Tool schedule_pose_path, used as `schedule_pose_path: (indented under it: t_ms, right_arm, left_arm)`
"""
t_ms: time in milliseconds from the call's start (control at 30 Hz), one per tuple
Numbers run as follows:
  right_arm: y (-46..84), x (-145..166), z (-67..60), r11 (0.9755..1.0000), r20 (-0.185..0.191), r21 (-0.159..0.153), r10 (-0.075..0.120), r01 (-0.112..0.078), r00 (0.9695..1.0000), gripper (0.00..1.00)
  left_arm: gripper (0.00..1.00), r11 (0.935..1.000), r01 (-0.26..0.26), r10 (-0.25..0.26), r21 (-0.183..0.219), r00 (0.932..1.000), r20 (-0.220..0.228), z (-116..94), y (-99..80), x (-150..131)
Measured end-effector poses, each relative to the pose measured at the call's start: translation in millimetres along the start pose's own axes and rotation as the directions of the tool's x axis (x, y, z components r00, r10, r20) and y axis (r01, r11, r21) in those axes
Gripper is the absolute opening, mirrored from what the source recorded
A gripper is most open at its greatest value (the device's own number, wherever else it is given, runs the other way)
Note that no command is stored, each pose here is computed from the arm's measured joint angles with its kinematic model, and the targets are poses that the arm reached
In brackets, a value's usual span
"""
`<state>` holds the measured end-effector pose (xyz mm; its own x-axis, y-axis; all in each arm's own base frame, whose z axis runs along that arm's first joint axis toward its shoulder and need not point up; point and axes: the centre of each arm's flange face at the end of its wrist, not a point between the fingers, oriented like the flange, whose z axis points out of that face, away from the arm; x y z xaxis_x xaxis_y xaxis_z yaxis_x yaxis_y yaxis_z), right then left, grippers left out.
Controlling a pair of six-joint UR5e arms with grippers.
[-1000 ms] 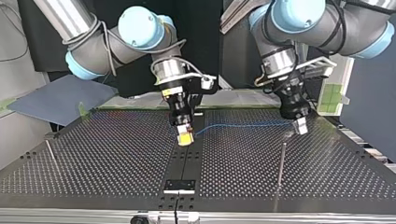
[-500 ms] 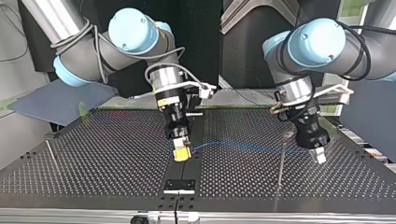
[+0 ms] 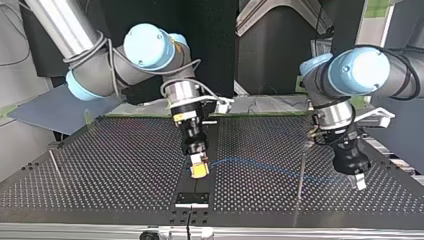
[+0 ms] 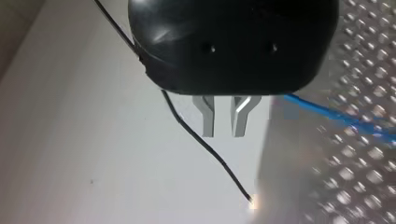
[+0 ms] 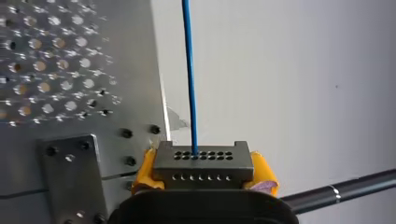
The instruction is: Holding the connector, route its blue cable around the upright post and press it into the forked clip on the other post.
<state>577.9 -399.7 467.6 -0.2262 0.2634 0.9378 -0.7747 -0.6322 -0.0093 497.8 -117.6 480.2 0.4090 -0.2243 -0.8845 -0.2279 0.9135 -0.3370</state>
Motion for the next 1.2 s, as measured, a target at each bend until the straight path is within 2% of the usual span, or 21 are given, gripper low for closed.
schedule_pose_path:
  t_ms: [333,400,667,1000,1200]
  right_arm:
    - [-1.6,-35,3.4,0.9999,0.038,0.013,-0.005,0.005,0.9993,0.19]
    - [-1.4,-39,3.6,0.9999,0.043,0.012,-0.005,0.005,0.9991,0.19]
    - [0.3,-43,5.5,1.0000,0.037,0.007,-0.004,0.004,0.9993,0.19]
    - [8.2,-44,8.1,0.9999,0.031,-0.009,-0.009,0.010,0.9995,0.19]
    - [12.1,-57,7.5,0.9996,0.057,-0.023,-0.014,0.015,0.9983,0.19]
  left_arm:
    - [0.22,0.9992,-0.041,0.040,-0.003,0.9985,-0.038,30,32.1,36]
    - [0.25,0.9990,-0.044,0.044,0.003,0.9981,-0.043,34,36.0,41]
    - [0.25,0.9984,-0.045,0.048,0.033,0.9967,-0.066,40,39.0,58]
    - [0.25,0.9959,-0.055,0.064,0.072,0.9892,-0.132,43,42.9,101]
    - [0.27,0.9954,-0.053,0.064,0.079,0.9882,-0.139,43,42.0,105]
